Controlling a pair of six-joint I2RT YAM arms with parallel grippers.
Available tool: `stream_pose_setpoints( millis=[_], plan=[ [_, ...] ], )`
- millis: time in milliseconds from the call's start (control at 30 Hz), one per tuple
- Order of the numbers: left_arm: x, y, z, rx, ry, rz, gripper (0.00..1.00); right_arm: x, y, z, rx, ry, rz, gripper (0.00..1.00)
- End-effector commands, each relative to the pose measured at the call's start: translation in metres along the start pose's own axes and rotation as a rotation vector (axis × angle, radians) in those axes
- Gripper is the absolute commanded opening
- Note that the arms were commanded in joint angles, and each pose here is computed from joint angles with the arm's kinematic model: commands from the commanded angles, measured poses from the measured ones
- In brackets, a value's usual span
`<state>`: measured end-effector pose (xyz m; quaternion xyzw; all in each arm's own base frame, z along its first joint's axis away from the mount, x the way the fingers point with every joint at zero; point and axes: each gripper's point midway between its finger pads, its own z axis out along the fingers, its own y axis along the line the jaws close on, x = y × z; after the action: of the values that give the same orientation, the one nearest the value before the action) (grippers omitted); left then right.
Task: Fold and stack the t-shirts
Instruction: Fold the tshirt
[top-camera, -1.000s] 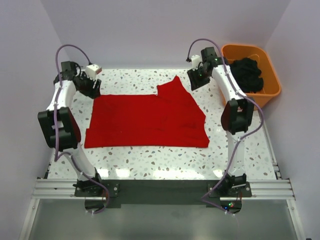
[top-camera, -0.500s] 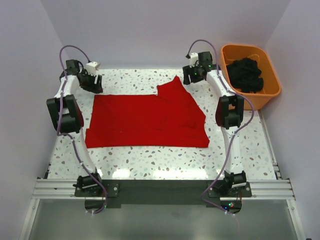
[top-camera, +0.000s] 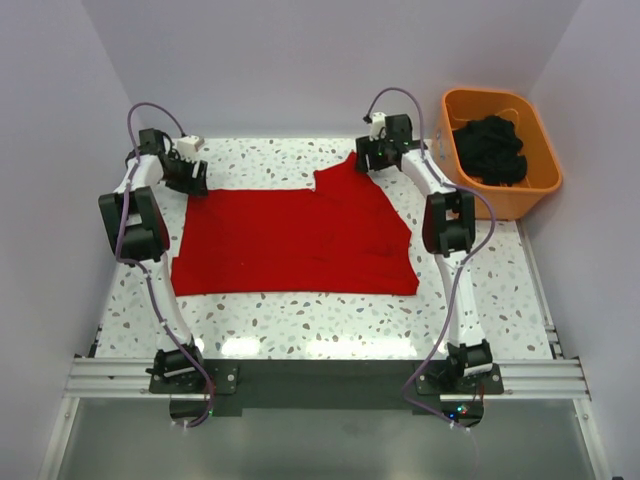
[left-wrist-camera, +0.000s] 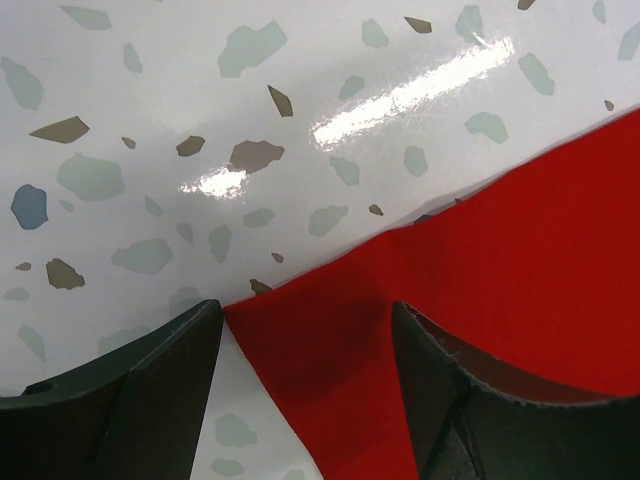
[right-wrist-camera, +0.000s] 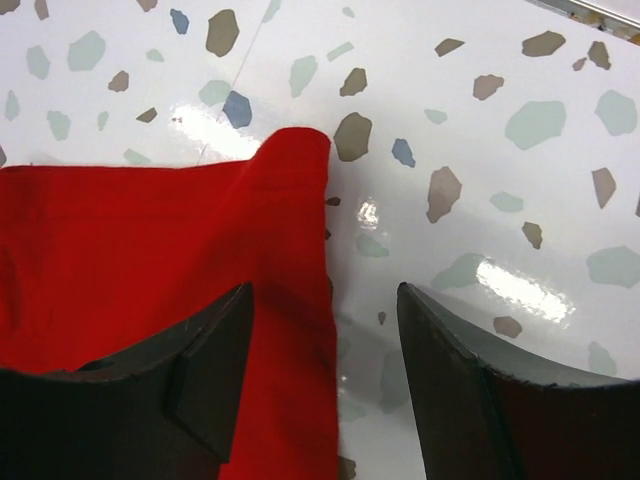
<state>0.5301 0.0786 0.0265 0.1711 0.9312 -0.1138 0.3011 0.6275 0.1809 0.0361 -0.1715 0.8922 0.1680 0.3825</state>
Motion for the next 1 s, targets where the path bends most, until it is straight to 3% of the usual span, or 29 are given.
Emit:
stream_pose_setpoints(
  millis=[0, 167, 400, 567, 967],
  plan=[
    [-0.007, 0.01, -0.009, -0.021, -0.014, 0.002, 0.73, -0.027, 0.013, -0.021, -0.032, -0.06, -0.008, 0.62],
    [-0.004, 0.009, -0.009, -0.021, -0.005, -0.012, 0.73, -0.016, 0.002, -0.05, -0.013, 0.003, -0.002, 0.59],
    [-0.003, 0.017, -0.008, -0.052, 0.004, -0.001, 0.73, 0.026, -0.002, -0.077, 0.001, 0.191, -0.016, 0.5],
    [-0.004, 0.021, -0.006, -0.068, -0.002, 0.005, 0.73, 0.04, 0.0, -0.072, -0.008, 0.229, 0.016, 0.41],
    [-0.007, 0.023, -0.008, -0.078, -0.014, 0.008, 0.73, 0.047, 0.022, -0.044, 0.004, 0.243, -0.038, 0.4]
  ],
)
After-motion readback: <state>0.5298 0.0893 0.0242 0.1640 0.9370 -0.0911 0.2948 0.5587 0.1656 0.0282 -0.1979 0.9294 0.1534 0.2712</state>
